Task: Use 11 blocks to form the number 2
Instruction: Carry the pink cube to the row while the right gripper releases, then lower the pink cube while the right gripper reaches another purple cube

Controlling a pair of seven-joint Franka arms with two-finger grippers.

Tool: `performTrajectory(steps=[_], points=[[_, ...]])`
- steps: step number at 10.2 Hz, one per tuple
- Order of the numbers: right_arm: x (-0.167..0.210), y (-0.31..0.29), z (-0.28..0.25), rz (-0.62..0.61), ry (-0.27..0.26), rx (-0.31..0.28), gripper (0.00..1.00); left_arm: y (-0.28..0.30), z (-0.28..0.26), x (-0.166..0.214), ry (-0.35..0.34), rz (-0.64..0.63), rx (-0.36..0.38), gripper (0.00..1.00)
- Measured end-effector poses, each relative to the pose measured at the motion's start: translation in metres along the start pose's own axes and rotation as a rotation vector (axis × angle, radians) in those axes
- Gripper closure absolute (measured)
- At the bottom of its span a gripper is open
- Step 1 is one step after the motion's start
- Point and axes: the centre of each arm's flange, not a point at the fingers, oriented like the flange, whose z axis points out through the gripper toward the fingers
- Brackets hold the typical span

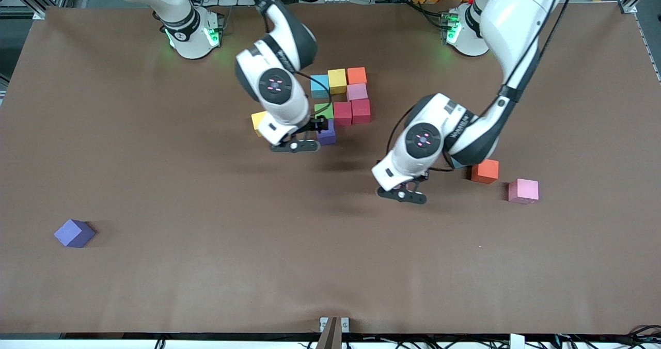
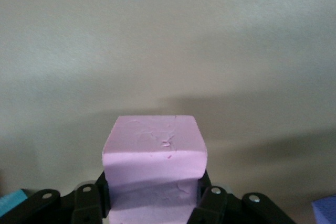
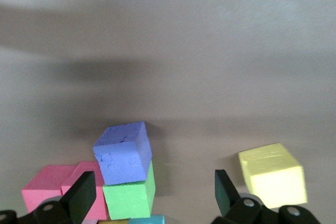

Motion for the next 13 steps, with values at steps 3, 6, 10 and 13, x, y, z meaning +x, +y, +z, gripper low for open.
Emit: performTrajectory(steps=[3, 6, 10, 13], points=[[0.017, 0.086, -0.056, 0.059, 0.059, 0.006, 0.00, 0.034, 0.009, -0.012, -0.002, -0.082, -0.017, 0.39], [0.024, 0.159, -0.096, 0.139, 0.107, 0.023, 0.00, 0.077, 0.017, -0.024, 0.006, -0.172, -0.107, 0.39], [0.056, 0.271, -0.123, 0.246, 0.155, 0.032, 0.00, 0.110, 0.023, -0.032, 0.031, -0.297, -0.181, 0.39], [0.072, 0.348, -0.141, 0.232, 0.194, 0.028, 0.00, 0.139, 0.052, -0.042, 0.040, -0.359, -0.224, 0.39]])
